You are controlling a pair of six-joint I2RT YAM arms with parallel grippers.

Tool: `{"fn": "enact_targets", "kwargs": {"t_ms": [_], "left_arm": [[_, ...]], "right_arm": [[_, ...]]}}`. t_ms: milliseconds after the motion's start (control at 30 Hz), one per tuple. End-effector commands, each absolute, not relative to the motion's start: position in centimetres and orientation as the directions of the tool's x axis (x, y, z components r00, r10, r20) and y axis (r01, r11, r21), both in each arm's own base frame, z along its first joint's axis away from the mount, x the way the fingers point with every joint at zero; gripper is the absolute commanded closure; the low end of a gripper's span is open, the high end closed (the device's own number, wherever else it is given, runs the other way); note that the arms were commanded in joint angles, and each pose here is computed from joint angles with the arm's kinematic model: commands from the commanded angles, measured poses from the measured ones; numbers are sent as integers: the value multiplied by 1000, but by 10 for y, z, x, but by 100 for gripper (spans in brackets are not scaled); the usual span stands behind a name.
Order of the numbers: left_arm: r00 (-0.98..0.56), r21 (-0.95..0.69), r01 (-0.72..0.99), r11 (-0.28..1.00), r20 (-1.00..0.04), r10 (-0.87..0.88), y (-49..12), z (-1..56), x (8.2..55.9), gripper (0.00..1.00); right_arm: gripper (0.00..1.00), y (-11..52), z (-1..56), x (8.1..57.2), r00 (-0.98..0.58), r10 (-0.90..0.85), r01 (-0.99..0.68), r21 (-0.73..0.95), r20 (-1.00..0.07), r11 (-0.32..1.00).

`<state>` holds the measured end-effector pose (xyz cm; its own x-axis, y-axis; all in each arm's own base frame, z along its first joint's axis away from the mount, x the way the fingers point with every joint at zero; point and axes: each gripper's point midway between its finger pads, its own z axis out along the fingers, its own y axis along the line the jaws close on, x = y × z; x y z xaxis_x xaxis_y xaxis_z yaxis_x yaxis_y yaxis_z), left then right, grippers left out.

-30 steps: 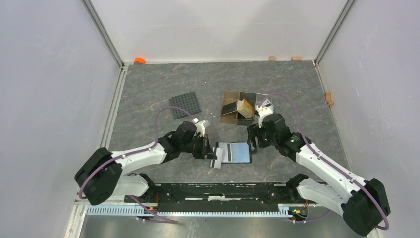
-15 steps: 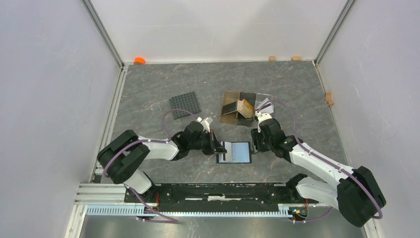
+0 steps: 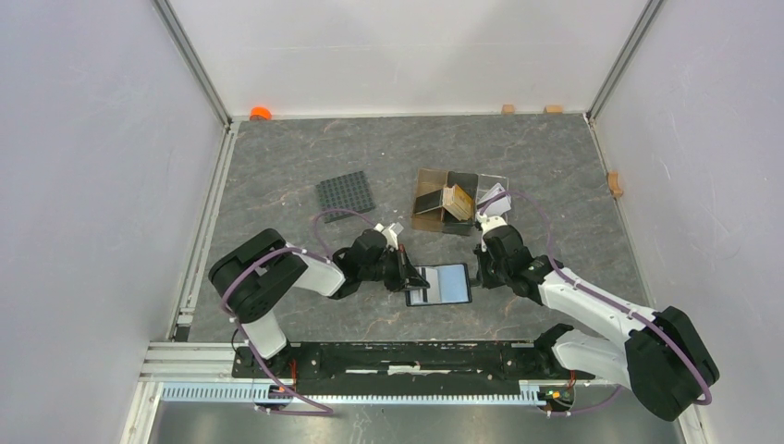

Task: Put the credit cards into the card holder
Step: Insert the credit card into the card holder.

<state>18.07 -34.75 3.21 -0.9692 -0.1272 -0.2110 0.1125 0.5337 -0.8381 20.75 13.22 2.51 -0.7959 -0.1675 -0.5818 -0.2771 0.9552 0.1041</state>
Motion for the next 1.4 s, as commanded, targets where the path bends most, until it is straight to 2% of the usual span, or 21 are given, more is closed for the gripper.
{"fn": "enact_targets", "kwargs": {"t_ms": [0, 100, 667, 1100, 1367], "left_arm": [[-966, -868, 120, 482, -213, -143, -361, 43, 188, 98], [-969, -868, 106, 484, -200, -146, -361, 40, 188, 98], [-977, -871, 46, 488, -140, -158, -363, 18, 186, 98], [-973, -883, 41, 467, -142, -183, -366, 15, 191, 98], [-977, -845, 68, 531, -165, -136, -356, 4, 192, 98]], "right_arm": [[94, 130, 25, 210, -788, -161, -264, 89, -595, 960], [100, 128, 23, 210, -790, -163, -258, 79, -591, 963], [100, 125, 19, 205, -796, -174, -258, 65, -580, 964], [100, 130, 14, 202, -801, -184, -270, 70, -570, 960], [100, 129, 13, 200, -802, -195, -276, 60, -565, 959]]}}
